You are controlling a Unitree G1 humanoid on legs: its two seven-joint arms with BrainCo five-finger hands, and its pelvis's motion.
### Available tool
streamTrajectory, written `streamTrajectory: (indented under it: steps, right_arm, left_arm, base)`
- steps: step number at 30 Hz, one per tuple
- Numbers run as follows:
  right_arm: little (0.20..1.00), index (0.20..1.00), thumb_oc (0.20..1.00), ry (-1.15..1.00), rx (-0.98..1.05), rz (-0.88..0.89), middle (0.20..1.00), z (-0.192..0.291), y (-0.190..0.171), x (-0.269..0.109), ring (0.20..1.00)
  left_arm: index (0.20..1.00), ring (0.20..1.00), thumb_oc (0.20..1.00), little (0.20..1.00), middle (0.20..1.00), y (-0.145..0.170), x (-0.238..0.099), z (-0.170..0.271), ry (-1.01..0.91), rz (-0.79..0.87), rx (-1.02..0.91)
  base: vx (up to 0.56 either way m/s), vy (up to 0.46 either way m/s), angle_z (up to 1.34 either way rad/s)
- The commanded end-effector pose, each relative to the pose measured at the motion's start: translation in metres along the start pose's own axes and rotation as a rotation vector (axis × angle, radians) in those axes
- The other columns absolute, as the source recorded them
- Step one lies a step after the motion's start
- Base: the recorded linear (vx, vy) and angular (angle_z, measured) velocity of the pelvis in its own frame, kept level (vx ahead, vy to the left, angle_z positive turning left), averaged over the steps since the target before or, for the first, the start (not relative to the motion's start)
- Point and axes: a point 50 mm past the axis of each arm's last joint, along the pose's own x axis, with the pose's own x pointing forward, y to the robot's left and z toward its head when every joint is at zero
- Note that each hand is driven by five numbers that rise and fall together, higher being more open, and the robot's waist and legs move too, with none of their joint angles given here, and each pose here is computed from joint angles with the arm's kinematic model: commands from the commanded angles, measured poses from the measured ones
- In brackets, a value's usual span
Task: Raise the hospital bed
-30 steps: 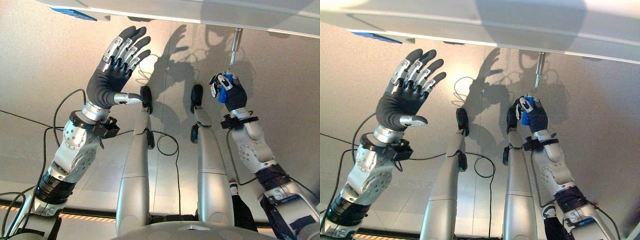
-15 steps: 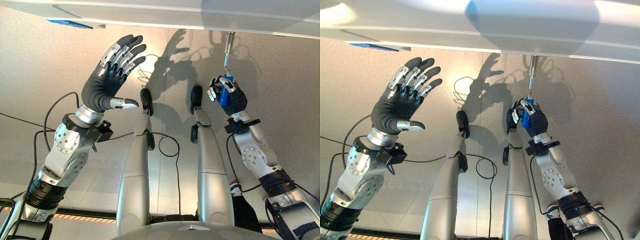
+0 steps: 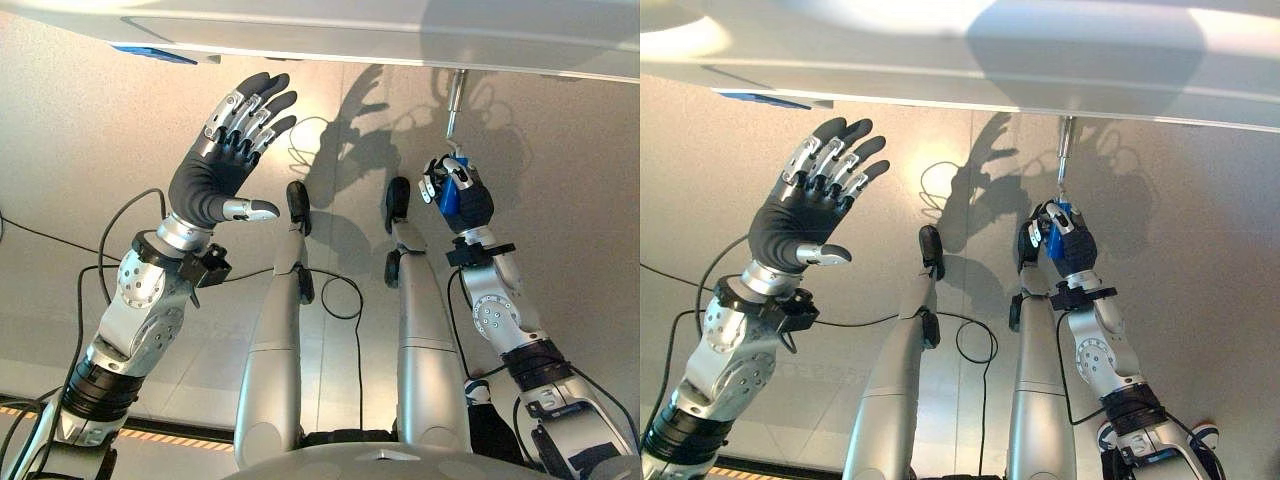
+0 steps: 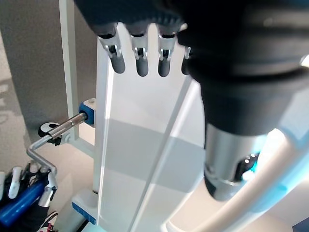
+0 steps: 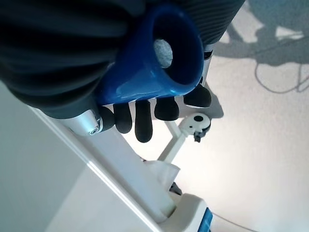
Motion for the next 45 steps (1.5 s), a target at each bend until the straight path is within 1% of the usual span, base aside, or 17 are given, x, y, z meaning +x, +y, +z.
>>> streamTrajectory:
  steps: [1,2,7,11,20,21,22,23,26,30,31,34,36,38,39,40,45]
  right_arm:
    - [0.200,0.200,0.200,-0.277,-0.046,-0.550,0.200,0.061,-0.085,-0.018,0.200]
    - [0.200,0.200,0.200,-0.224,-0.073,-0.667,0.200,0.055,-0.105,-0.024,0.200]
    - [0.200,0.200,0.200,-0.019,-0.173,-0.860,0.200,0.044,-0.145,-0.039,0.200]
    - [0.200,0.200,0.200,0.086,-0.209,-0.874,0.200,0.038,-0.155,-0.047,0.200]
    - [0.200,0.200,0.200,0.051,-0.116,-0.911,0.200,0.029,-0.155,-0.056,0.200]
    - [0.398,0.398,0.398,0.070,-0.125,-0.890,0.398,0.026,-0.152,-0.056,0.398]
    - [0.536,0.536,0.536,0.070,-0.126,-0.890,0.536,0.026,-0.152,-0.056,0.536]
    - [1.000,1.000,1.000,0.068,-0.114,-0.889,1.000,0.024,-0.152,-0.057,1.000]
    - [1.000,1.000,1.000,0.077,-0.105,-0.896,1.000,0.021,-0.152,-0.059,1.000]
    - [1.000,1.000,1.000,0.142,-0.127,-0.899,1.000,0.011,-0.151,-0.062,1.000]
    - [1.000,1.000,1.000,0.199,-0.128,-0.918,1.000,0.002,-0.152,-0.068,1.000]
    - [1.000,1.000,1.000,0.282,-0.149,-0.927,1.000,-0.008,-0.153,-0.077,1.000]
    - [1.000,1.000,1.000,0.373,-0.160,-0.964,1.000,-0.022,-0.153,-0.093,1.000]
    - [1.000,1.000,1.000,0.388,-0.160,-0.976,1.000,-0.025,-0.153,-0.097,1.000]
    - [1.000,1.000,1.000,0.451,-0.165,-1.002,1.000,-0.035,-0.153,-0.113,1.000]
    - [1.000,1.000,1.000,0.450,-0.165,-1.002,1.000,-0.035,-0.153,-0.112,1.000]
    - [1.000,1.000,1.000,0.609,-0.179,-1.010,1.000,-0.061,-0.144,-0.147,1.000]
  left_arm:
    - [1.000,1.000,1.000,1.000,1.000,-0.013,0.009,0.012,-0.125,-0.030,-0.047]
    - [1.000,1.000,1.000,1.000,1.000,-0.013,0.010,0.012,-0.120,-0.031,-0.044]
    - [1.000,1.000,1.000,1.000,1.000,-0.018,0.012,0.011,-0.088,-0.083,-0.059]
    - [1.000,1.000,1.000,1.000,1.000,-0.022,0.015,0.009,-0.076,-0.110,-0.057]
    - [1.000,1.000,1.000,1.000,1.000,-0.022,0.019,0.008,-0.098,-0.099,-0.062]
    - [1.000,1.000,1.000,1.000,1.000,-0.022,0.019,0.007,-0.098,-0.097,-0.067]
    - [1.000,1.000,1.000,1.000,1.000,-0.022,0.019,0.007,-0.097,-0.097,-0.067]
    - [1.000,1.000,1.000,1.000,1.000,-0.021,0.019,0.006,-0.097,-0.093,-0.070]
    - [1.000,1.000,1.000,1.000,1.000,-0.020,0.018,0.002,-0.083,-0.085,-0.076]
    - [1.000,1.000,1.000,1.000,1.000,-0.008,0.001,-0.042,0.114,0.018,-0.118]
    - [1.000,1.000,1.000,1.000,1.000,0.005,-0.023,-0.081,0.319,0.111,-0.074]
    - [1.000,1.000,1.000,1.000,1.000,0.017,-0.050,-0.110,0.489,0.187,0.003]
    - [1.000,1.000,1.000,1.000,1.000,0.024,-0.096,-0.150,0.730,0.311,0.064]
    - [1.000,1.000,1.000,1.000,1.000,0.022,-0.110,-0.160,0.788,0.342,0.059]
    - [1.000,1.000,1.000,1.000,1.000,0.018,-0.137,-0.176,0.901,0.422,0.038]
    - [1.000,1.000,1.000,1.000,1.000,0.018,-0.137,-0.176,0.900,0.422,0.038]
    - [1.000,1.000,1.000,1.000,1.000,0.004,-0.209,-0.196,1.210,0.553,0.058]
  base:
    - [0.00,-0.016,0.03]
    - [0.00,0.000,0.00]
    - [0.00,0.002,0.04]
    - [0.00,-0.008,0.07]
    - [0.00,0.001,0.03]
    - [0.00,0.002,-0.03]
    - [0.00,-0.007,-0.05]
    - [0.00,-0.009,-0.04]
    - [0.00,-0.002,-0.01]
    - [-0.01,0.000,-0.01]
    - [-0.03,0.001,-0.04]
    - [-0.03,0.005,-0.02]
    - [-0.01,0.005,-0.02]
    - [0.00,0.000,0.00]
    - [0.00,0.000,0.00]
    - [0.05,0.028,0.06]
    - [0.04,-0.003,0.07]
